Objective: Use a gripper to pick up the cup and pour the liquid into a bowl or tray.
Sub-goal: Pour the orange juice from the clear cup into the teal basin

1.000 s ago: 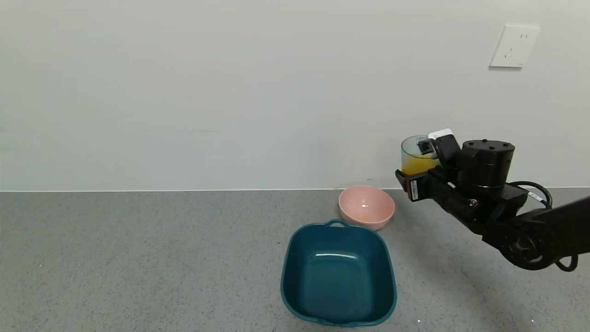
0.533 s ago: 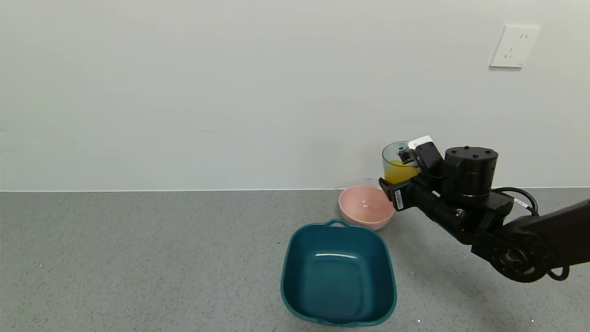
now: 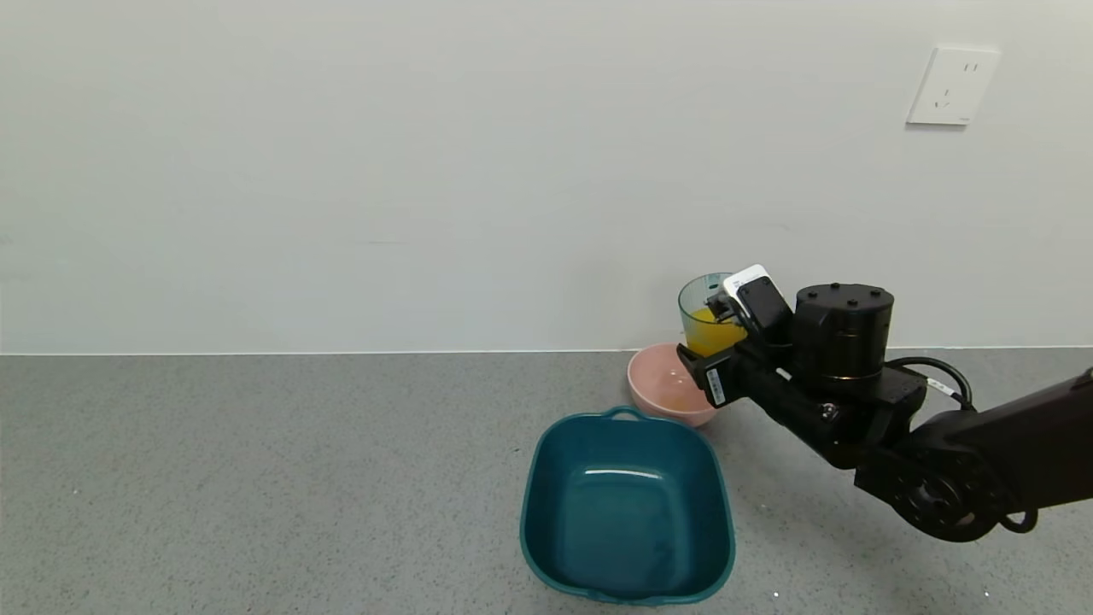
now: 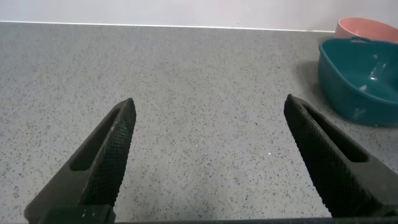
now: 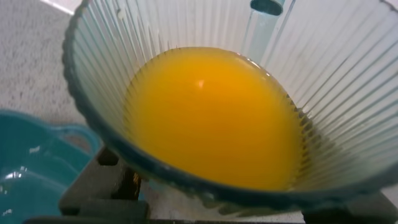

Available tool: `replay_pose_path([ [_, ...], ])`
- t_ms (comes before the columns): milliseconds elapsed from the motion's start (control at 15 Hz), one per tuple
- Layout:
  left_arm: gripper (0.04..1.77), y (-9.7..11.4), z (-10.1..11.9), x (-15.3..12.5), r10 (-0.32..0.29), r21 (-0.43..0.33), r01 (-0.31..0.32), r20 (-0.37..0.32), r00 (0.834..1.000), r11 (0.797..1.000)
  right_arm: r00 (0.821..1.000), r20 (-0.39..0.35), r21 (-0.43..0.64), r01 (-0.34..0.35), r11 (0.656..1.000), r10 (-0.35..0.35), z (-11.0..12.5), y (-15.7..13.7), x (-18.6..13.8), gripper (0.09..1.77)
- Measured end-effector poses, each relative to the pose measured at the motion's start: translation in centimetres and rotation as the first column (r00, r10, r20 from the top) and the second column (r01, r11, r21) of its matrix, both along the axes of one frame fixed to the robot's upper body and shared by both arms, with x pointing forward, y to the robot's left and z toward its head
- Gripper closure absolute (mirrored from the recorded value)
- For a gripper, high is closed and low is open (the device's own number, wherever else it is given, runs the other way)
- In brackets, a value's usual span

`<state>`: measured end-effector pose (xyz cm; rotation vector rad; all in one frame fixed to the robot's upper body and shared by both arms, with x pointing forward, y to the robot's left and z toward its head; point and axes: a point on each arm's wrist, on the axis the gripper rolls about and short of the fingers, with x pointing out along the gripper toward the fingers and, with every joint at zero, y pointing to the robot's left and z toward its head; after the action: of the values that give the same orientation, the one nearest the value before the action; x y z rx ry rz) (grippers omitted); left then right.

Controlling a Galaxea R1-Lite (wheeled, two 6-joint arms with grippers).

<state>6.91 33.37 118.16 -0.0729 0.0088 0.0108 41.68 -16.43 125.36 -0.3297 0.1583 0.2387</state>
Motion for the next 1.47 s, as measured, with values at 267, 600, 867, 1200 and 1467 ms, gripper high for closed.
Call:
replay_pose_path([
  [267,0.09,0.0,0.0,0.0,0.0,0.0,0.0,0.0,1.0,1.0,0.999,-0.006,-0.031,-0.037,0.999,0.037,-0.2,1.0,-0.6,0.49],
  [600,0.09,0.0,0.0,0.0,0.0,0.0,0.0,0.0,1.0,1.0,0.997,-0.01,-0.094,-0.077,0.993,0.077,-0.8,2.0,-1.0,0.49],
  [867,0.09,0.0,0.0,0.0,0.0,0.0,0.0,0.0,1.0,1.0,0.994,-0.04,-0.147,-0.107,0.983,0.102,-1.3,2.5,-1.4,0.49],
  [1200,0.09,0.0,0.0,0.0,0.0,0.0,0.0,0.0,1.0,1.0,0.989,-0.048,-0.219,-0.149,0.964,0.142,-1.9,3.3,-2.0,0.49],
  [1467,0.09,0.0,0.0,0.0,0.0,0.0,0.0,0.0,1.0,1.0,0.985,-0.051,-0.26,-0.173,0.95,0.165,-2.2,3.7,-2.4,0.49],
])
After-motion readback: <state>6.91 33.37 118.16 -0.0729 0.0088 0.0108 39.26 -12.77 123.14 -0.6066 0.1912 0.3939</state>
